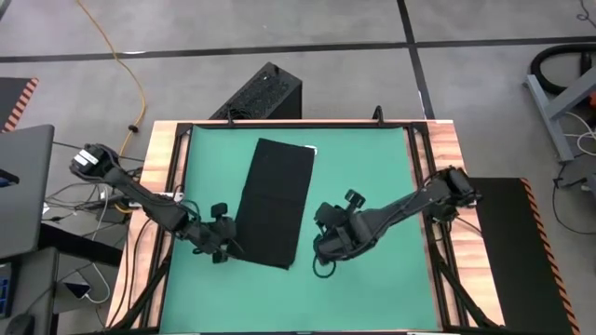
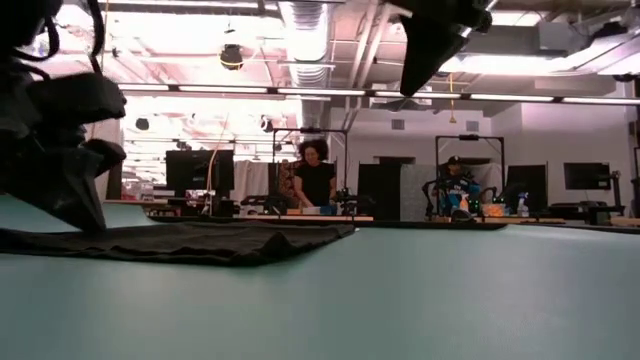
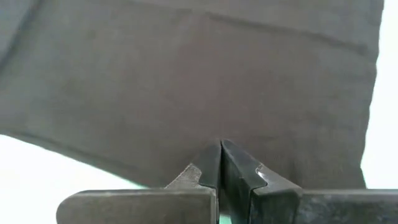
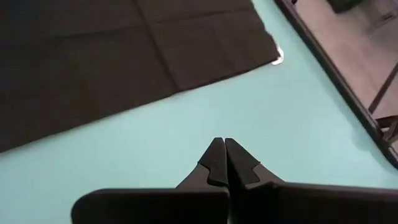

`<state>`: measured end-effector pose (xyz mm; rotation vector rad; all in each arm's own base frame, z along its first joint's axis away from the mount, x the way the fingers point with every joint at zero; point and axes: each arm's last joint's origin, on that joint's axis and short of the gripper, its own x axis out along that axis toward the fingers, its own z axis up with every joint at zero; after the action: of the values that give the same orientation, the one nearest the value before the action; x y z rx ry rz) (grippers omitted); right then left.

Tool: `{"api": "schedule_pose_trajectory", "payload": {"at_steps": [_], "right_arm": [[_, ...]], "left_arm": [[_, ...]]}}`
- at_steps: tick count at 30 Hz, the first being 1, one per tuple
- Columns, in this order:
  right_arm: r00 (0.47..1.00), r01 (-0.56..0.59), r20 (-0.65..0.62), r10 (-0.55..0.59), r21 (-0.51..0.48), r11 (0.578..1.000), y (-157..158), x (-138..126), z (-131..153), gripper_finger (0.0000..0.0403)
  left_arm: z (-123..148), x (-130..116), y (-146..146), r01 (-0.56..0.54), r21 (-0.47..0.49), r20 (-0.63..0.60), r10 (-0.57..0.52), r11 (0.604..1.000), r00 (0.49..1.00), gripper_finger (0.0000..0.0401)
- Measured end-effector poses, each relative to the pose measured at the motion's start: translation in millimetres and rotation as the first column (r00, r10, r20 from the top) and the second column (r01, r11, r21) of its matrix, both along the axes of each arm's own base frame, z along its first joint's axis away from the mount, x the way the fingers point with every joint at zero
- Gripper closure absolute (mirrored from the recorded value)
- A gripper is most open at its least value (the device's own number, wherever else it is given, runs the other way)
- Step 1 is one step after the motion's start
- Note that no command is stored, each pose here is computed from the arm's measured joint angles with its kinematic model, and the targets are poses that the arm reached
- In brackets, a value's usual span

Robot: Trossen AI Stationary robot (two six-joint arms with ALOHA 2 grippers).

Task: Roll towel into tight, uniform cylinder
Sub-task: Fold the black towel, then roll the black towel

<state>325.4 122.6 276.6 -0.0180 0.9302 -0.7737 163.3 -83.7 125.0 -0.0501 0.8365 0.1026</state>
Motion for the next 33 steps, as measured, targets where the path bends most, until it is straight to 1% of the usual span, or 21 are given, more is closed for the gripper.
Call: {"api": "schedule_pose_trajectory", "payload": {"at_steps": [5, 9, 11, 13, 15, 17, 19, 21, 22, 25, 29, 31, 33], "right_arm": [[1.0, -0.019, 0.019, 0.019, 0.01, 1.0, 13.0, -5.6, -1.7, 0.0401], [0.999, -0.033, 0.04, 0.033, 0.008, 0.999, 22.7, -10.3, -0.7, 0.04], [0.998, -0.046, 0.047, 0.045, 0.007, 0.999, 27.1, -12.0, -0.5, 0.04], [0.997, -0.057, 0.057, 0.056, 0.01, 0.998, 31.1, -12.8, -0.5, 0.04], [0.994, -0.078, 0.076, 0.079, -0.018, 0.997, 35.3, -12.9, -0.5, 0.04], [0.987, -0.119, 0.097, 0.128, -0.093, 0.989, 40.9, -12.8, -3.2, 0.0399], [0.974, -0.17, 0.115, 0.195, -0.197, 0.965, 49.6, -13.8, -3.2, 0.0396], [0.961, -0.209, 0.12, 0.25, -0.279, 0.937, 59.2, -18.0, 0.6, 0.0387], [0.956, -0.221, 0.122, 0.267, -0.301, 0.928, 62.9, -22.4, 3.6, 0.0381], [0.945, -0.245, 0.136, 0.297, -0.306, 0.92, 70.2, -34.8, 12.1, 0.0358], [0.933, -0.27, 0.159, 0.322, -0.28, 0.921, 74.7, -45.6, 21.9, 0.0321], [0.934, -0.291, 0.136, 0.33, -0.244, 0.925, 71.7, -51.5, 26.9, 0.0296], [0.935, -0.31, 0.093, 0.342, -0.25, 0.917, 67.3, -61.2, 24.9, 0.0265]], "left_arm": [[-14.9, 15.8, -5.0, 0.0, -0.07, 0.005, 0.0, 0.998, 1.0, 0.0401], [-24.0, 30.7, -10.8, 0.033, -0.136, 0.026, -0.03, 0.99, 0.999, 0.0401], [-24.8, 39.9, -15.3, 0.061, -0.137, 0.026, -0.058, 0.989, 0.998, 0.0401], [-22.9, 50.2, -21.0, 0.103, -0.105, 0.026, -0.1, 0.989, 0.995, 0.0401], [-19.0, 61.2, -27.1, 0.152, -0.071, 0.034, -0.15, 0.986, 0.988, 0.0401], [-13.4, 70.2, -31.8, 0.197, -0.029, 0.048, -0.195, 0.98, 0.98, 0.0401], [-8.8, 74.8, -33.5, 0.215, 0.027, 0.037, -0.216, 0.976, 0.976, 0.0401], [-2.2, 74.5, -32.7, 0.23, 0.087, 0.027, -0.233, 0.969, 0.972, 0.0401], [2.4, 72.7, -31.0, 0.23, 0.115, 0.026, -0.235, 0.966, 0.972, 0.0401], [27.3, 68.8, -26.7, 0.198, 0.166, 0.095, -0.216, 0.966, 0.972, 0.0401], [55.1, 53.8, -18.0, 0.192, 0.229, 0.134, -0.226, 0.954, 0.965, 0.0401], [68.0, 45.8, -15.6, 0.207, 0.243, 0.161, -0.25, 0.948, 0.955, 0.0397], [77.0, 37.0, -14.4, 0.235, 0.237, 0.166, -0.278, 0.943, 0.946, 0.0388]]}}
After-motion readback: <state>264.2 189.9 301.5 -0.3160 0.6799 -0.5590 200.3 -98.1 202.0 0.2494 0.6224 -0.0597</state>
